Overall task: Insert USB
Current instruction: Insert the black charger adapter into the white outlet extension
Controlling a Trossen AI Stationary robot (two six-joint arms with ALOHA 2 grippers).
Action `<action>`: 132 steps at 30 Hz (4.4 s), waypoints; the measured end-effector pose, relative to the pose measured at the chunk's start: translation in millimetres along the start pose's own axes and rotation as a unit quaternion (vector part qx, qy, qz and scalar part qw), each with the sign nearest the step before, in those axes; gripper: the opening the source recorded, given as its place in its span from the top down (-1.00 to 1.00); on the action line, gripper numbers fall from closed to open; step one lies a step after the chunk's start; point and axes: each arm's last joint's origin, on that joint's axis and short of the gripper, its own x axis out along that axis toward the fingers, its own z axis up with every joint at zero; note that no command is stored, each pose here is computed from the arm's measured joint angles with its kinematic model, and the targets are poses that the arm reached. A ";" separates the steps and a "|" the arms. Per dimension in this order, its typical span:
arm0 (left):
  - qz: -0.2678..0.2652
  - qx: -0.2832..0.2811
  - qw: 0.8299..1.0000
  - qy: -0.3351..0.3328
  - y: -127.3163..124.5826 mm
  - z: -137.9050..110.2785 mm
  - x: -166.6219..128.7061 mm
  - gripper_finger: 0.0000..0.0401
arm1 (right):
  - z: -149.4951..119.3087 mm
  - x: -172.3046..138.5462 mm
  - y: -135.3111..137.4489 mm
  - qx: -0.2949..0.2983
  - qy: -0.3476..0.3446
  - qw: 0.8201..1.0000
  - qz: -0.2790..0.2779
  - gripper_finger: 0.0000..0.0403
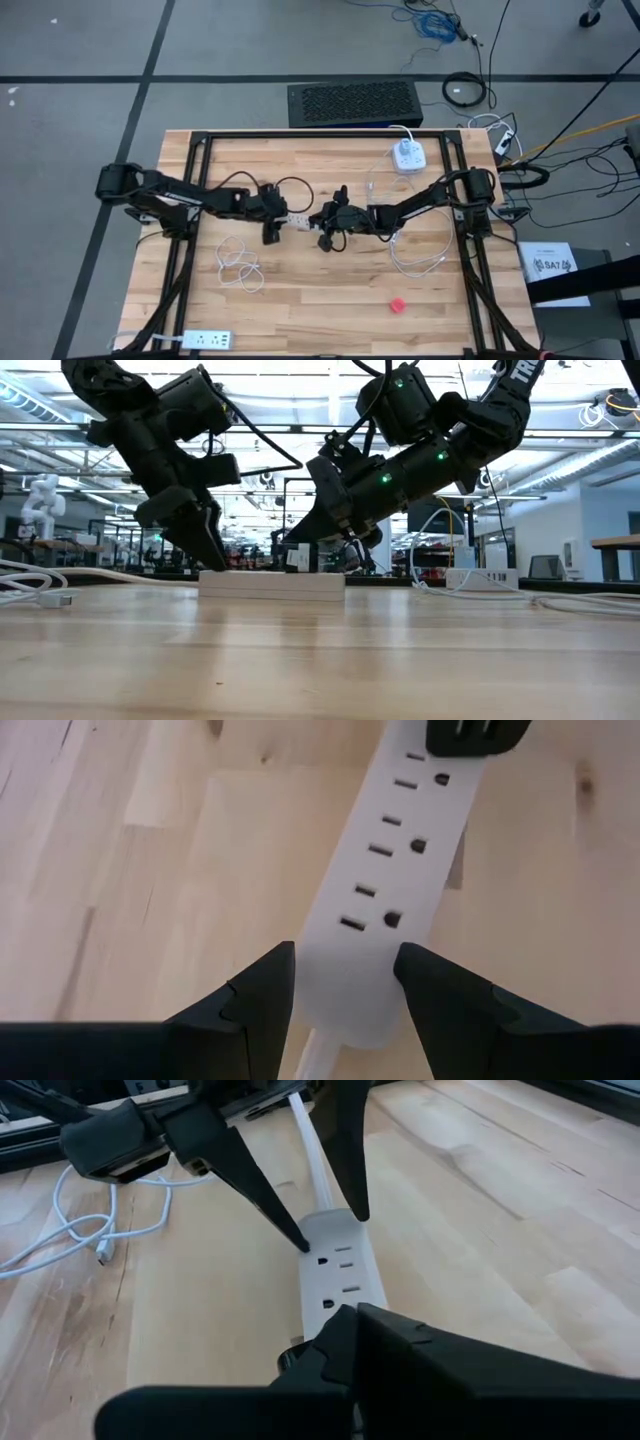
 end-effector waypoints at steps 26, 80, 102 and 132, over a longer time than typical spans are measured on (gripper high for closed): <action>-0.019 0.001 1.000 0.002 -1.8 -0.7 3.9 0.97 | 1.0 0.4 -1.4 -0.023 -0.003 1.000 -0.001 1.00; -0.025 -0.010 1.000 -0.009 -1.5 0.5 4.7 1.00 | 108.3 -1.8 -5.0 -0.241 0.340 0.908 0.036 -0.11; -0.027 -0.011 0.999 -0.013 -1.7 0.1 5.3 1.00 | 123.3 16.7 0.8 -0.251 0.204 0.946 0.004 0.49; -0.037 -0.019 0.998 -0.052 -2.6 0.8 7.3 1.00 | 6.0 0.2 -24.8 0.008 -0.173 0.985 -0.001 0.49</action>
